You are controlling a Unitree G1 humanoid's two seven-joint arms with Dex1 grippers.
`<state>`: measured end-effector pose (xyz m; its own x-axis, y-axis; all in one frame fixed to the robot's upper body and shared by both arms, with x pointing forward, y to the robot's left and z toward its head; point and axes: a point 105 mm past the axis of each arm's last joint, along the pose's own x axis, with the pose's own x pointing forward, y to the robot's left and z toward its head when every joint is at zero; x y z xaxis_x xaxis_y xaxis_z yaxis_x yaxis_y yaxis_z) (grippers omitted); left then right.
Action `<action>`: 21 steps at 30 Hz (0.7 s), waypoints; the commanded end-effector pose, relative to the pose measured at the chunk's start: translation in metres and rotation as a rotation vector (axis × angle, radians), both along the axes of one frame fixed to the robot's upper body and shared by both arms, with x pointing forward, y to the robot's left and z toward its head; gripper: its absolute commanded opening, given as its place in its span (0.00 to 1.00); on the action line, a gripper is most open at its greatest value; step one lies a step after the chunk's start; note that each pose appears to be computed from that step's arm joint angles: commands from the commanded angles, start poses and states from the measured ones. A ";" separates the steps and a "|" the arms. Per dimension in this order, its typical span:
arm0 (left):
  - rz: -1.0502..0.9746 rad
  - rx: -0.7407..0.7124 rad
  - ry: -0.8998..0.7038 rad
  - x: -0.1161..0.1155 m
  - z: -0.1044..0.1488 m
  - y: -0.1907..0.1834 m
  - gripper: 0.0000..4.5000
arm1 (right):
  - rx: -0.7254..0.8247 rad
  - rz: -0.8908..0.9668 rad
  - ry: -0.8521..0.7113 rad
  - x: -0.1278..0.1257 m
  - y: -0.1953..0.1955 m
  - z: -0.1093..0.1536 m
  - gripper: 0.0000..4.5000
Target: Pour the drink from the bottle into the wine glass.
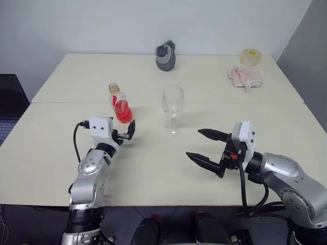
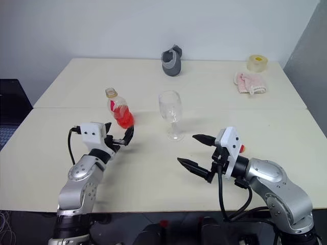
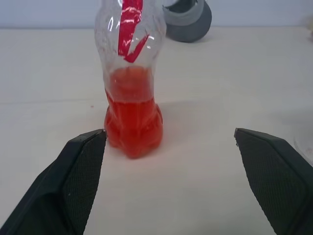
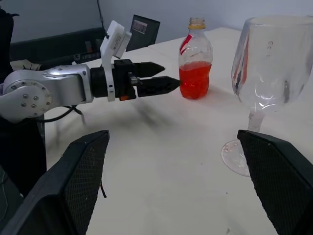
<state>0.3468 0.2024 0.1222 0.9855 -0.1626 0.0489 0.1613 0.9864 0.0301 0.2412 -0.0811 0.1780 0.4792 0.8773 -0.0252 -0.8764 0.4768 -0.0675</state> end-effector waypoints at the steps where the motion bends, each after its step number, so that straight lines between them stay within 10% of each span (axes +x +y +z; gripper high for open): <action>1: -0.017 0.005 -0.036 0.008 0.007 -0.003 1.00 | 0.017 -0.012 -0.056 -0.002 0.000 0.014 0.99; 21: -0.024 0.037 -0.092 0.029 0.026 0.009 1.00 | 0.049 -0.050 -0.071 0.007 0.001 0.023 0.99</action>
<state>0.3751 0.2077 0.1324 0.9781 -0.1917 0.0805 0.1873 0.9805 0.0586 0.2509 -0.0806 0.1898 0.5333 0.8458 0.0155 -0.8430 0.5329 -0.0733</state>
